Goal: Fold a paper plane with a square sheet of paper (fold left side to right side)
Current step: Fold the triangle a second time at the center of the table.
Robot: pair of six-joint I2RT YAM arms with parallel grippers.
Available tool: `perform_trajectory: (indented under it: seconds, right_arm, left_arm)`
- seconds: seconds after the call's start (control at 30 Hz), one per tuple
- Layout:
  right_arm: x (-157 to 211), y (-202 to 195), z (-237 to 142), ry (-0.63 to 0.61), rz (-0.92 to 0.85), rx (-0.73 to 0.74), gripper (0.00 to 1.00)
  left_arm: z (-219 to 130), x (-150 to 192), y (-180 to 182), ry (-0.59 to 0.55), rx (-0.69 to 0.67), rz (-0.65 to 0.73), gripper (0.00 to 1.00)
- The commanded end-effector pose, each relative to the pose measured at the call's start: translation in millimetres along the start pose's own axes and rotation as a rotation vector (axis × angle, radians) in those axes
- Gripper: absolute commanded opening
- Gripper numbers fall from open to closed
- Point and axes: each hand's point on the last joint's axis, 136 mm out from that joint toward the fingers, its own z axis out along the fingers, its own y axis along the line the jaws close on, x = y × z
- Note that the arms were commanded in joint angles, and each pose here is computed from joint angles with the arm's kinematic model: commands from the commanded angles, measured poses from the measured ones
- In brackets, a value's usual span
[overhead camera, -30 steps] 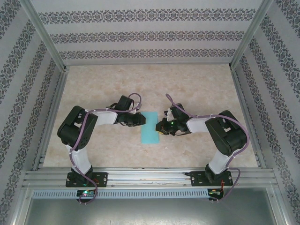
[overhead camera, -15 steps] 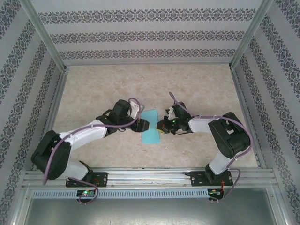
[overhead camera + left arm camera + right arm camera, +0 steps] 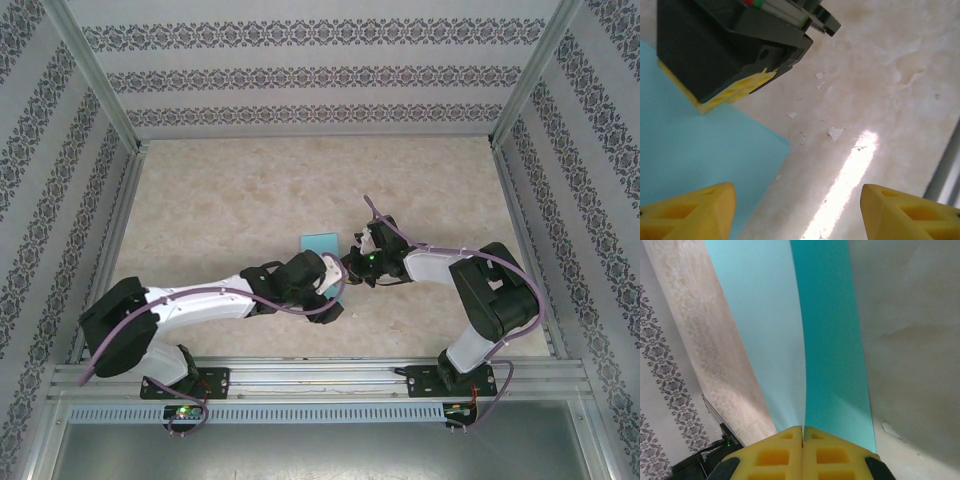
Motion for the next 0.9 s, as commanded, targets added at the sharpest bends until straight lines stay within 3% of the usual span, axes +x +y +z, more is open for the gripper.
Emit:
perform_trajectory:
  seconds: [0.0, 0.33, 0.87]
  right_arm:
    - [-5, 12, -7, -0.011, 0.007, -0.025, 0.07]
    - [-6, 13, -7, -0.013, 0.004, -0.030, 0.08]
    - [-7, 10, -8, -0.024, 0.001, -0.007, 0.17]
  left_arm:
    - [6, 5, 11, 0.059, -0.137, 0.101, 0.67]
    - [32, 2, 26, 0.109, -0.272, 0.196, 0.65]
    - [32, -3, 22, 0.074, -0.253, 0.183, 0.18]
